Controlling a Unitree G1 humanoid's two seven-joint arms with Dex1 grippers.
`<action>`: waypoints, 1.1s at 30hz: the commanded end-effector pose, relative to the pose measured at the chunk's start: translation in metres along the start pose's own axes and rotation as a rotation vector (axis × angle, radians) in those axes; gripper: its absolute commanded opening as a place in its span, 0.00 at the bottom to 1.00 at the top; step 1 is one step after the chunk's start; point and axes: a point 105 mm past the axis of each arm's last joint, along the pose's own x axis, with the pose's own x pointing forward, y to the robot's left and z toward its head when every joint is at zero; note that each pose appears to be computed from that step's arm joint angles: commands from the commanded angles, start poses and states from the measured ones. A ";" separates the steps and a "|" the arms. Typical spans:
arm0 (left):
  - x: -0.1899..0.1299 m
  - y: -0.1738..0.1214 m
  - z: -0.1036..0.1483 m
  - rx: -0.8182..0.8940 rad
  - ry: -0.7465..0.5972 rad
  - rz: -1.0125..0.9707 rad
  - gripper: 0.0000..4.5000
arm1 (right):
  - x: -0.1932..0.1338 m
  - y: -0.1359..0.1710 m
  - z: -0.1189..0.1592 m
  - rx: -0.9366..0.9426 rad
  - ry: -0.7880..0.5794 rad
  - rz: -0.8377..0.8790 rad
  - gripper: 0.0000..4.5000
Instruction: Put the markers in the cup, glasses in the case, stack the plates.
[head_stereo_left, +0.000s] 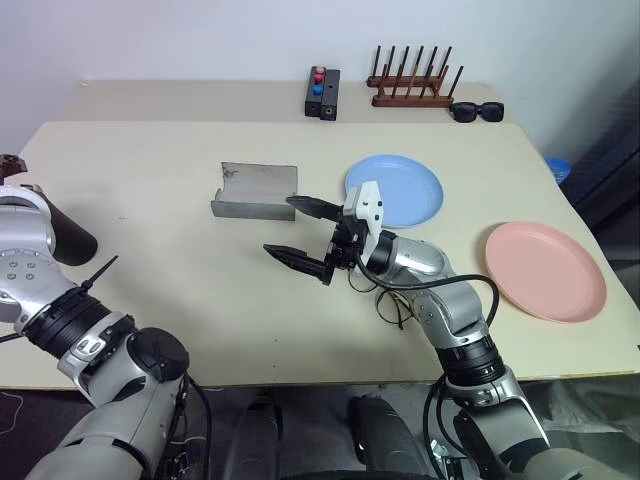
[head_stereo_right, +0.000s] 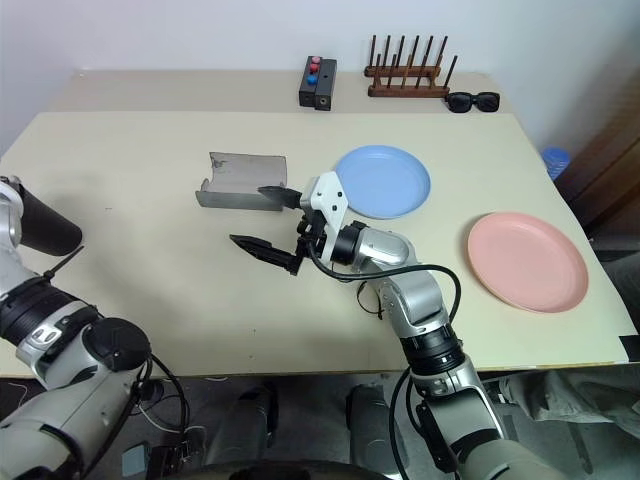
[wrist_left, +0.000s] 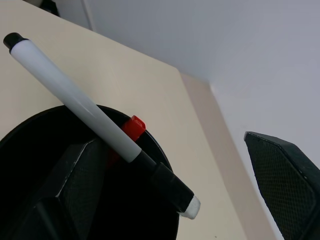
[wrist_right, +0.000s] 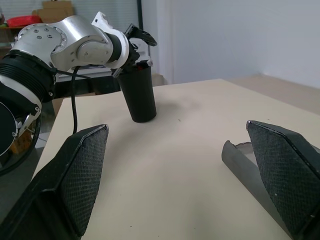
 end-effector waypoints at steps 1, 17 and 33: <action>-0.003 -0.011 0.010 0.035 -0.035 -0.039 0.98 | 0.002 0.002 0.010 -0.037 -0.035 0.011 1.00; -0.009 -0.023 0.005 0.132 -0.024 -0.036 0.98 | 0.003 0.001 0.009 -0.043 -0.029 0.015 1.00; -0.010 -0.026 0.001 0.125 -0.003 -0.023 0.69 | 0.002 0.002 0.008 -0.039 -0.025 0.011 1.00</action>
